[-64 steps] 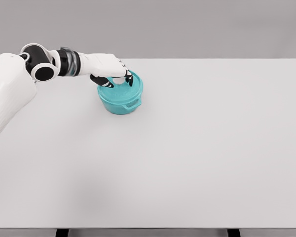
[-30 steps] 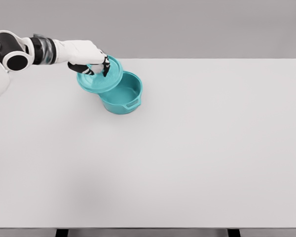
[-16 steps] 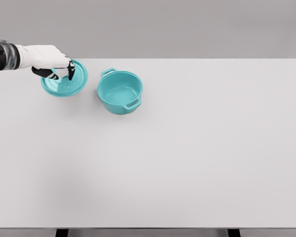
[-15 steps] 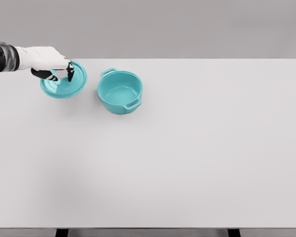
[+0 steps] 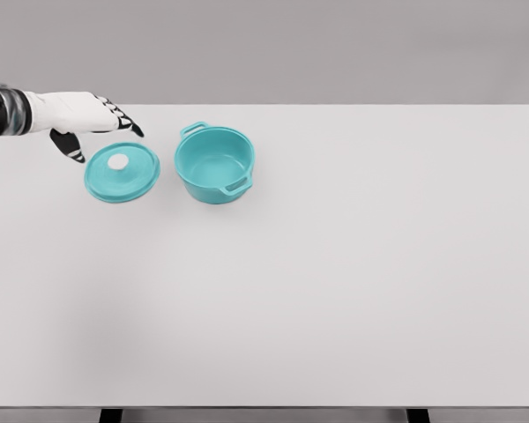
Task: Open the lid of the pot with left arm
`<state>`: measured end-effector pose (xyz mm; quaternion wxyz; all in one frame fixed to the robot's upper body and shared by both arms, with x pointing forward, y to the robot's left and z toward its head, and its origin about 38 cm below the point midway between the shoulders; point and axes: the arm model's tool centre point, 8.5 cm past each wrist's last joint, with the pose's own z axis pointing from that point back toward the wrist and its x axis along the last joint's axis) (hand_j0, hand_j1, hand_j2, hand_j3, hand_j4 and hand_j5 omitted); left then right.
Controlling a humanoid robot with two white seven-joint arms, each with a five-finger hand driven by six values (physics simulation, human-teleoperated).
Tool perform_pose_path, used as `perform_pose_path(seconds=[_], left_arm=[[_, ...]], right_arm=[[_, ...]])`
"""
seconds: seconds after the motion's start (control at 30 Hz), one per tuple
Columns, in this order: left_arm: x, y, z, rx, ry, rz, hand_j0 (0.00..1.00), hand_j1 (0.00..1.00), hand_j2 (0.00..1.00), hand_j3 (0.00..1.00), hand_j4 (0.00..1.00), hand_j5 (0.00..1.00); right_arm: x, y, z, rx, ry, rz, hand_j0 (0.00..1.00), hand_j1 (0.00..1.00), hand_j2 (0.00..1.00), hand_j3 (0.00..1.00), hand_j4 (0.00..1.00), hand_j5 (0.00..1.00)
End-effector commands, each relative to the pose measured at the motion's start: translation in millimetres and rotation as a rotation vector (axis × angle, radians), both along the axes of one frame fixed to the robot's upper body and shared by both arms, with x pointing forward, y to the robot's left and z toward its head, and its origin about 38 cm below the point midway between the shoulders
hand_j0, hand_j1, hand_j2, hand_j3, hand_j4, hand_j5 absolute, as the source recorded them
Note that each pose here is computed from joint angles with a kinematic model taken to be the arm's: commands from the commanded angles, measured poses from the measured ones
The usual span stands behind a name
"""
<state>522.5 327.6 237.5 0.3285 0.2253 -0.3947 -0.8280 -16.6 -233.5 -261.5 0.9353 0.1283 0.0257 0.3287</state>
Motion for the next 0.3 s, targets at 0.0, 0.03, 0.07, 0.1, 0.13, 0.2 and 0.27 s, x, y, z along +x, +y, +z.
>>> perform_pose_path(seconds=[0.0, 0.03, 0.07, 0.1, 0.13, 0.2, 0.27], left_arm=[[0.7, 23, 0.6, -0.132, 0.040, 0.077, 1.00, 1.00, 1.00, 1.00, 1.00, 1.00], [0.2, 53, -3.2, -0.247, 0.078, 0.177, 1.00, 1.00, 1.00, 1.00, 1.00, 1.00], [-0.8, 75, -3.5, -0.306, 0.087, 0.245, 1.00, 1.00, 1.00, 1.00, 1.00, 1.00], [-1.2, 90, -6.6, -0.323, 0.091, 0.297, 1.00, 1.00, 1.00, 1.00, 1.00, 1.00], [-1.4, 95, -10.0, -0.323, 0.098, 0.314, 1.00, 1.00, 1.00, 1.00, 1.00, 1.00], [-2.5, 100, -14.6, -0.324, 0.107, 0.334, 1.00, 1.00, 1.00, 1.00, 1.00, 1.00], [-3.5, 103, -16.5, -0.323, 0.111, 0.344, 1.00, 1.00, 1.00, 1.00, 1.00, 1.00]], right_arm=[[0.0, 0, 0.0, 0.000, 0.000, 0.000, 1.00, 1.00, 1.00, 1.00, 1.00, 1.00], [0.0, 0, 0.0, 0.000, 0.000, 0.000, 1.00, 1.00, 1.00, 1.00, 1.00, 1.00], [0.0, 0, 0.0, 0.000, 0.000, 0.000, 1.00, 1.00, 1.00, 1.00, 1.00, 1.00], [0.0, 0, 0.0, 0.000, 0.000, 0.000, 1.00, 1.00, 1.00, 1.00, 1.00, 1.00], [0.0, 0, 0.0, 0.000, 0.000, 0.000, 1.00, 1.00, 1.00, 1.00, 1.00, 1.00], [0.1, 0, 0.0, 0.001, -0.001, 0.000, 1.00, 1.00, 1.00, 1.00, 1.00, 1.00], [-0.1, 0, 0.0, 0.000, 0.000, 0.000, 1.00, 1.00, 1.00, 1.00, 1.00, 1.00]])
